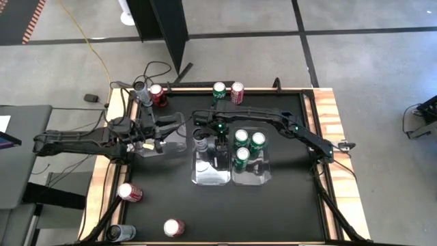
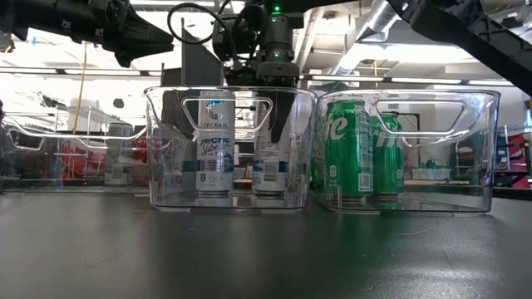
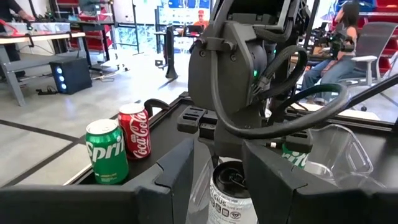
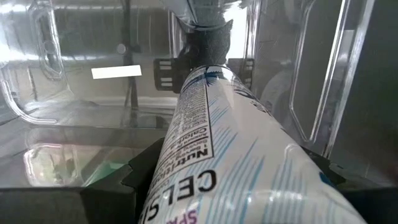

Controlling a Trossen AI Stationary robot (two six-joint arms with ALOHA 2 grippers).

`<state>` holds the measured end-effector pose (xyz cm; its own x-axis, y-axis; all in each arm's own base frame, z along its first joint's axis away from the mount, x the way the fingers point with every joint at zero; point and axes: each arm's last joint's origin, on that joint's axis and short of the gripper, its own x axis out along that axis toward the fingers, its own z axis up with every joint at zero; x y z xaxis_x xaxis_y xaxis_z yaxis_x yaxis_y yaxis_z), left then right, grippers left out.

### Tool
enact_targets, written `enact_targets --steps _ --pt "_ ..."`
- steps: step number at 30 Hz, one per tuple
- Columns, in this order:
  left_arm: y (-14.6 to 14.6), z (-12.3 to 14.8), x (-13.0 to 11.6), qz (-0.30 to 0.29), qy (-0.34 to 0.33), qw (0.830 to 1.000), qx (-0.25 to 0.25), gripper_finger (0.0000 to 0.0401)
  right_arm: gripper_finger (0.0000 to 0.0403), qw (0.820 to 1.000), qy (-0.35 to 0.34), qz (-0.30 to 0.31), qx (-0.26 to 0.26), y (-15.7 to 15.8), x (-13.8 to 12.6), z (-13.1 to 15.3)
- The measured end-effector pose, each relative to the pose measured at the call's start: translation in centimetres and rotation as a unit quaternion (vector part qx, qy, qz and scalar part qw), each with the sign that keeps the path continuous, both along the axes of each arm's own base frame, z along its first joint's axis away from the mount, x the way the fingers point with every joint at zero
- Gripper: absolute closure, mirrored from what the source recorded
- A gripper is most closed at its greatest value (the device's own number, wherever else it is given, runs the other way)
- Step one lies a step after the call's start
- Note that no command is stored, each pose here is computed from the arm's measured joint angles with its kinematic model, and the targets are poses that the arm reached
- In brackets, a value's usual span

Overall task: Sort soda cans
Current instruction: Put the bottom right white and blue soda can into the center transparent bin

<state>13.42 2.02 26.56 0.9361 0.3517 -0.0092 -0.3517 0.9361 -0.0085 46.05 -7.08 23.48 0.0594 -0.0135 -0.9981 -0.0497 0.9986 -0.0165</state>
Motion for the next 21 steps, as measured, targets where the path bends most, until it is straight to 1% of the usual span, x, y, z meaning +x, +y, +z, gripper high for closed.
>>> enact_targets --steps 3,4,7,9,10,16,21 --pt "-0.01 0.03 -0.08 0.0 -0.001 1.0 0.0 0.0269 0.0137 1.0 0.0 0.0 -0.001 0.01 0.02 -0.03" --pt "-0.01 0.03 -0.08 0.0 -0.001 1.0 0.0 0.0269 0.0121 1.0 -0.001 0.0 -0.001 0.0 0.04 -0.05" --pt "-0.01 0.0 -0.07 0.0 0.001 1.0 0.0 0.0269 0.0047 1.0 -0.001 -0.003 0.0 -0.01 0.1 -0.18" --pt "-0.01 -0.01 -0.08 0.0 0.001 1.0 0.0 0.0269 0.002 1.0 -0.001 -0.001 0.0 0.05 0.11 -0.18" --pt "-0.01 -0.03 -0.07 0.0 0.002 1.0 0.0 0.0269 0.0019 1.0 -0.001 -0.001 0.0 0.09 0.11 -0.18" --pt "-0.01 -0.04 -0.07 0.0 0.002 1.0 0.0 0.0269 0.0053 1.0 -0.004 0.008 -0.001 0.47 0.21 0.11" --pt "-0.01 -0.05 -0.07 0.0 0.003 1.0 0.001 0.0269 0.005 1.0 -0.014 0.012 -0.003 0.77 0.22 0.64"
